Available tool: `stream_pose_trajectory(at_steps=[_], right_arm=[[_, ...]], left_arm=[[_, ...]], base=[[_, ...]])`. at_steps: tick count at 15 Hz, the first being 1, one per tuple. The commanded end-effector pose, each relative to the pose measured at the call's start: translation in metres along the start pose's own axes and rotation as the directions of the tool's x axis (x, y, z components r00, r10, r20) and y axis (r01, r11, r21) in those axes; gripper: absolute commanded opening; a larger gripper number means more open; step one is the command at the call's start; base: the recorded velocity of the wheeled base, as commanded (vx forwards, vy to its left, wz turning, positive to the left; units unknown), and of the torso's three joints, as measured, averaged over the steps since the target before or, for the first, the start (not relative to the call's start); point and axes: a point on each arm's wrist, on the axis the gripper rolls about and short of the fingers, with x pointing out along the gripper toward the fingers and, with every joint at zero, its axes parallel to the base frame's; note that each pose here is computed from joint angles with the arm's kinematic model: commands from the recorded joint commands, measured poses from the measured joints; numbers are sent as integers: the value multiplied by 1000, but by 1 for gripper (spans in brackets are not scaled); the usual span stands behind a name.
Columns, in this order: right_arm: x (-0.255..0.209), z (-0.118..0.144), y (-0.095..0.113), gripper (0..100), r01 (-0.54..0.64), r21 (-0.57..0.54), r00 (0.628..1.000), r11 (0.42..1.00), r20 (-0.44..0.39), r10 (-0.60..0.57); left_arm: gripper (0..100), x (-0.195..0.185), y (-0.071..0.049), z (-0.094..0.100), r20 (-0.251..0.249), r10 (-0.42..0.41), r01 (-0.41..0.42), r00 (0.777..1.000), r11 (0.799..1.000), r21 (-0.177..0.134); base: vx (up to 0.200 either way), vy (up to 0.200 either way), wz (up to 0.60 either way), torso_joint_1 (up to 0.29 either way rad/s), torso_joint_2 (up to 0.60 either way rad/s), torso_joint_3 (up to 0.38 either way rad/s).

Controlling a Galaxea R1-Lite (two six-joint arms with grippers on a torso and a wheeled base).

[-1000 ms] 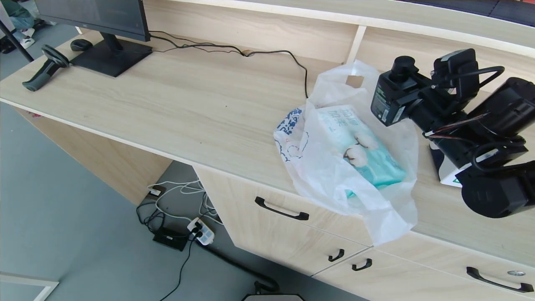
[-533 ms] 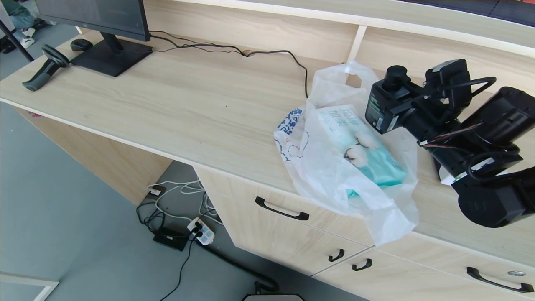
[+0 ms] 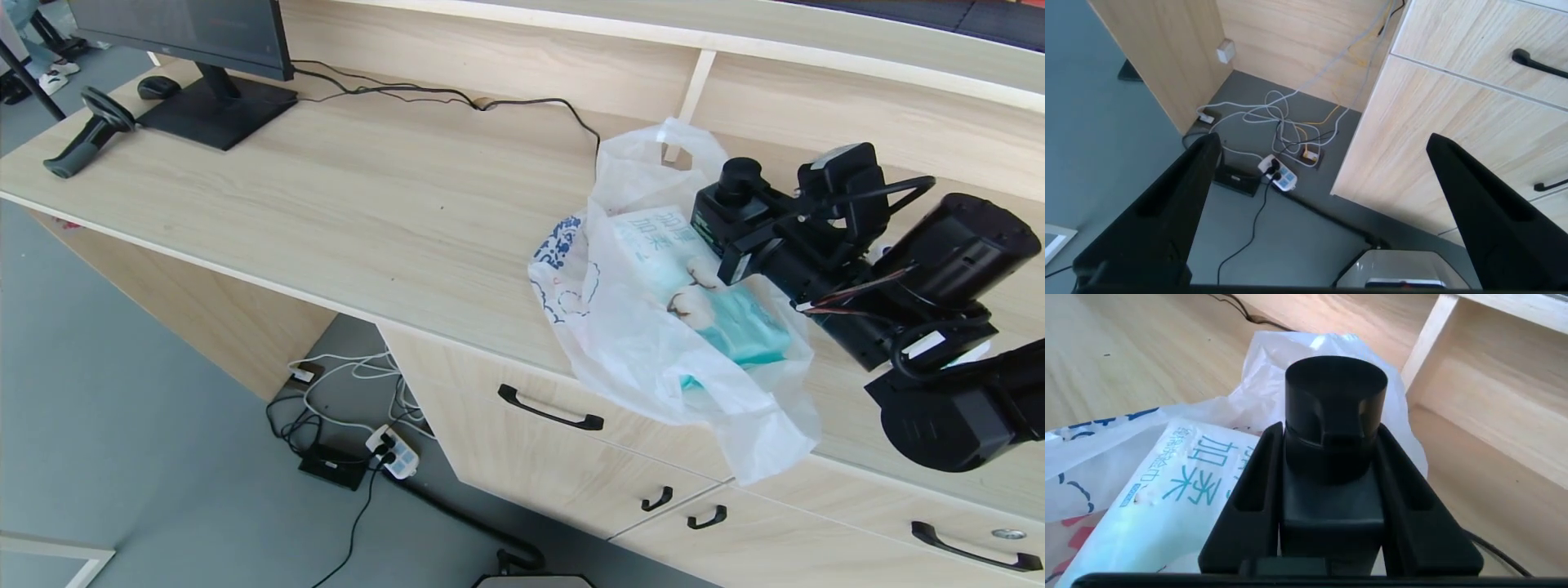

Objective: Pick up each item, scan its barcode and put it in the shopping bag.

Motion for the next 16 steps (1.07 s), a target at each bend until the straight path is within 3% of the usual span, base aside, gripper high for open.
stream_pose_trajectory(at_steps=[1, 8, 9, 16], right_arm=[[0, 1, 0, 0, 0, 3, 1000, 1000, 8, 0], [-2, 2, 3, 0, -7, 42, 1000, 999, 4, 7], [-3, 1, 4, 100, -9, 44, 1000, 999, -1, 9], [-3, 4, 5, 100, -9, 59, 1000, 998, 17, 8]], left_arm=[[100, 0, 0, 0, 0, 1, -1, 1000, 1000, 0], [100, 0, 0, 0, 0, 1, -1, 1000, 1000, 0], [100, 0, 0, 0, 0, 1, -1, 1000, 1000, 0], [100, 0, 0, 0, 0, 1, -1, 1000, 1000, 0]], base=[[0, 0, 0, 0, 0, 0], [0, 0, 0, 0, 0, 0], [0, 0, 0, 0, 0, 0], [0, 0, 0, 0, 0, 0]])
